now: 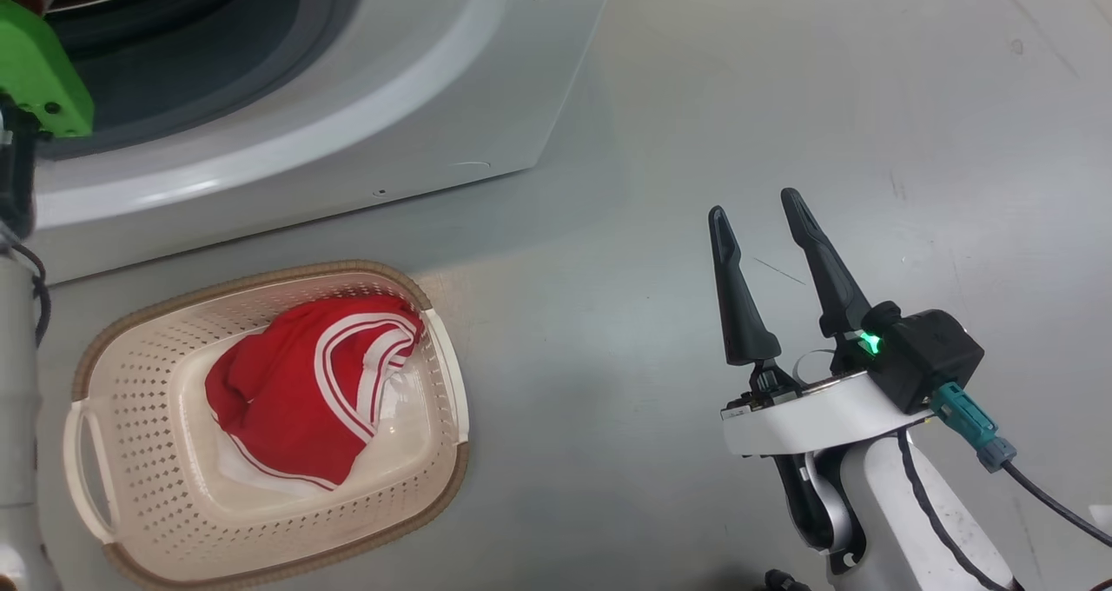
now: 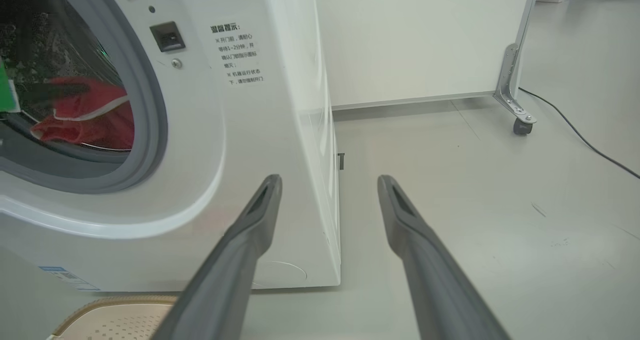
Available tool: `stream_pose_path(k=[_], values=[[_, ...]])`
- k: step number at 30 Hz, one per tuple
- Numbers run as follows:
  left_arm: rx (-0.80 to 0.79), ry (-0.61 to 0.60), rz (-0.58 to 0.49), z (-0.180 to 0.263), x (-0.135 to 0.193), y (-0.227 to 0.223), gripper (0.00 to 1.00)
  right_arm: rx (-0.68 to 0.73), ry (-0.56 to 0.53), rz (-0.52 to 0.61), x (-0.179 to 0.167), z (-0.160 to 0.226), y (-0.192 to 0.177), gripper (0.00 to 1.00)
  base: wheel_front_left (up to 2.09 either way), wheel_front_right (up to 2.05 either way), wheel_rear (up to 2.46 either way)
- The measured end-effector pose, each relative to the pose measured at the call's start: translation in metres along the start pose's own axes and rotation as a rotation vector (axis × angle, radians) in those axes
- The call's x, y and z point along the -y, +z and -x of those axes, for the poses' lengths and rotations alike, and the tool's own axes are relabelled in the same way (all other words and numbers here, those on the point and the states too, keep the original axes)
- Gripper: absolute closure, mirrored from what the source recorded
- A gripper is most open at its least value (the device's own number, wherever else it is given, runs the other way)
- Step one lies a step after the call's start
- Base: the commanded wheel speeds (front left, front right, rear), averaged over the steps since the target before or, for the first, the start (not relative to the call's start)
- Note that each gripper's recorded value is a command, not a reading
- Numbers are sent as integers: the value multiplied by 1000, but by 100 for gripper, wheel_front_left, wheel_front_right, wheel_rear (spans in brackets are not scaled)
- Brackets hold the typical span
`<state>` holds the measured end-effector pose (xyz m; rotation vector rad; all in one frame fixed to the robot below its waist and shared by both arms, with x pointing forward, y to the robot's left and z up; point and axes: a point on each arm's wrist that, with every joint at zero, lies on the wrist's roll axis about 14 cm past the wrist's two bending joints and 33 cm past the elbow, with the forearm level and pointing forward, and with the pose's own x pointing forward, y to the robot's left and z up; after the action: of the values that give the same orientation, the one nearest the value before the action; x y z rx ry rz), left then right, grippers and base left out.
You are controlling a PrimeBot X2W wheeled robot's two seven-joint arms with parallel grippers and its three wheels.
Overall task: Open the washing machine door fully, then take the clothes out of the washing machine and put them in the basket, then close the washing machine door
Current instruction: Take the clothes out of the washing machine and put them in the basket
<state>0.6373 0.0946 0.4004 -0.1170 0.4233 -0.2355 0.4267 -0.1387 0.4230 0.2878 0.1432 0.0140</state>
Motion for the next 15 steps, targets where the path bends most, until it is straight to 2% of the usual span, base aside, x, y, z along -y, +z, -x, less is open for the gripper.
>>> stream_pose_path(k=[15], values=[[233,-5,58,52,10,21,100,17,63,37,-19,2,4,0,0,0,0]])
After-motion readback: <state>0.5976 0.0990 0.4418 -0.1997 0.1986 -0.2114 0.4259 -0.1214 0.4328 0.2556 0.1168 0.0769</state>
